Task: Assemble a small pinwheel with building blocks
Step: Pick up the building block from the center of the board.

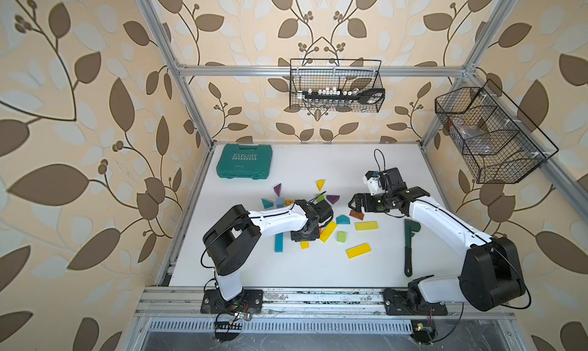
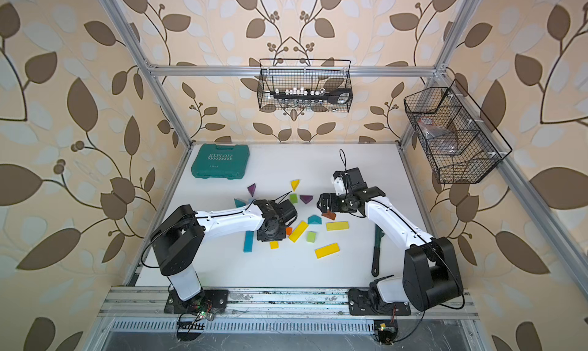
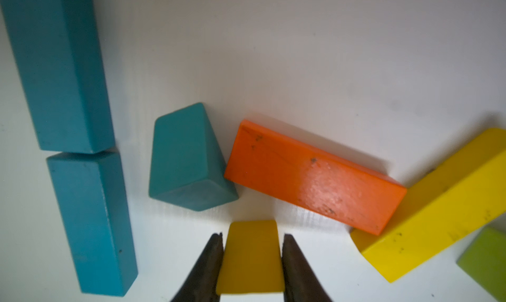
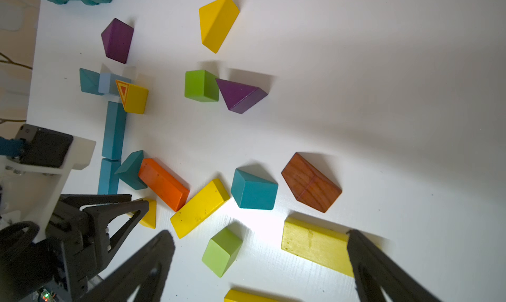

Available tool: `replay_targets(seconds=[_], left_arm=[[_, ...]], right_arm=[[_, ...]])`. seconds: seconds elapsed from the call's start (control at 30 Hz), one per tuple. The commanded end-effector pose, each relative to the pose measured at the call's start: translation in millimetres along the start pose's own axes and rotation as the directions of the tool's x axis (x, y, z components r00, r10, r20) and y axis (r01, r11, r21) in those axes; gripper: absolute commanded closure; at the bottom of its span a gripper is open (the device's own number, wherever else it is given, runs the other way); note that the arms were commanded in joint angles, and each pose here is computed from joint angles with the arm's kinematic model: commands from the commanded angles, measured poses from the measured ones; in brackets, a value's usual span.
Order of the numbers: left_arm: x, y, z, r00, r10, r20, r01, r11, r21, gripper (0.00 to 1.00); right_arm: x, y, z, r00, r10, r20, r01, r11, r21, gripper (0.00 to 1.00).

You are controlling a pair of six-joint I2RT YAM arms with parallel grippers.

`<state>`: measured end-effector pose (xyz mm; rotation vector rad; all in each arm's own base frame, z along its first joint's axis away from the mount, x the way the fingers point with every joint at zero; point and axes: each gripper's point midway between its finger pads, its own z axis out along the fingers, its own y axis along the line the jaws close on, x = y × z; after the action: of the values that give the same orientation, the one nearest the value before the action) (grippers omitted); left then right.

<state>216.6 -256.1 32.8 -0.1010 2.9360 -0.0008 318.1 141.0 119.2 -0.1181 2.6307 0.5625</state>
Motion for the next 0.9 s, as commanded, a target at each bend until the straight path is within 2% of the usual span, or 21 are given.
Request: replay_targets(seconds=[0.0, 0.1, 0.17, 0.23, 0.27, 0.33, 0.43, 0.53, 0.57, 0.63, 0.77, 0.87], left_arm=[[0.3, -1.0, 0.0, 1.0, 0.02, 0.006, -0.021, 0.999, 0.025, 0.74], [-7.8, -4.6, -17.8, 0.997, 0.054, 0.057, -0.059, 0.994, 0.091, 0.82], [-14.1, -11.8, -34.7, 0.993, 0.077, 0.091, -0.093, 0.977, 0.19, 0.87], [-21.5, -19.6, -56.2, 0.989, 0.071, 0.129, -0.11, 0.938, 0.329, 0.89], [-24.4, -21.5, -65.9, 0.988, 0.063, 0.142, -0.116, 0.909, 0.4, 0.9], [-36.9, -25.2, -99.7, 0.978, 0.018, 0.209, -0.137, 0.809, 0.571, 0.9], [-46.4, -26.0, -140.9, 0.953, -0.024, 0.302, -0.213, 0.656, 0.724, 0.87], [-49.6, -22.4, -167.6, 0.933, -0.04, 0.357, -0.269, 0.582, 0.767, 0.89], [-49.7, -21.7, -171.1, 0.933, -0.049, 0.356, -0.267, 0.568, 0.778, 0.9], [-50.2, -24.3, -179.8, 0.935, -0.063, 0.35, -0.272, 0.507, 0.818, 0.91], [-50.9, -26.7, -184.7, 0.943, -0.078, 0.322, -0.255, 0.45, 0.856, 0.92], [-49.7, -27.4, -182.0, 0.949, -0.071, 0.308, -0.246, 0.444, 0.861, 0.92]], right_arm=[[10.1, 15.5, 1.5, 1.0, -0.008, -0.001, 0.008, 0.996, -0.093, 0.0], [18.8, 40.4, 0.4, 0.997, -0.071, 0.021, 0.074, 0.984, -0.165, 0.0], [25.7, 56.4, -0.9, 0.991, -0.126, 0.048, 0.133, 0.971, -0.2, 0.01], [31.4, 73.9, -4.8, 0.981, -0.168, 0.094, 0.187, 0.947, -0.261, 0.03], [33.9, 80.7, -7.1, 0.976, -0.183, 0.115, 0.209, 0.935, -0.285, 0.04], [40.2, 102.1, -13.0, 0.957, -0.235, 0.172, 0.283, 0.893, -0.35, 0.05], [53.0, 134.6, -16.4, 0.908, -0.357, 0.218, 0.416, 0.827, -0.378, 0.08], [56.2, 155.7, -13.2, 0.859, -0.458, 0.229, 0.512, 0.786, -0.348, 0.11], [54.2, 160.4, -12.2, 0.85, -0.471, 0.237, 0.526, 0.778, -0.344, 0.12], [50.6, 173.2, -11.9, 0.827, -0.496, 0.265, 0.562, 0.747, -0.356, 0.13], [38.0, 188.8, -12.9, 0.798, -0.511, 0.32, 0.6, 0.72, -0.348, 0.15], [28.1, 191.9, -11.6, 0.786, -0.519, 0.336, 0.614, 0.72, -0.323, 0.17]])
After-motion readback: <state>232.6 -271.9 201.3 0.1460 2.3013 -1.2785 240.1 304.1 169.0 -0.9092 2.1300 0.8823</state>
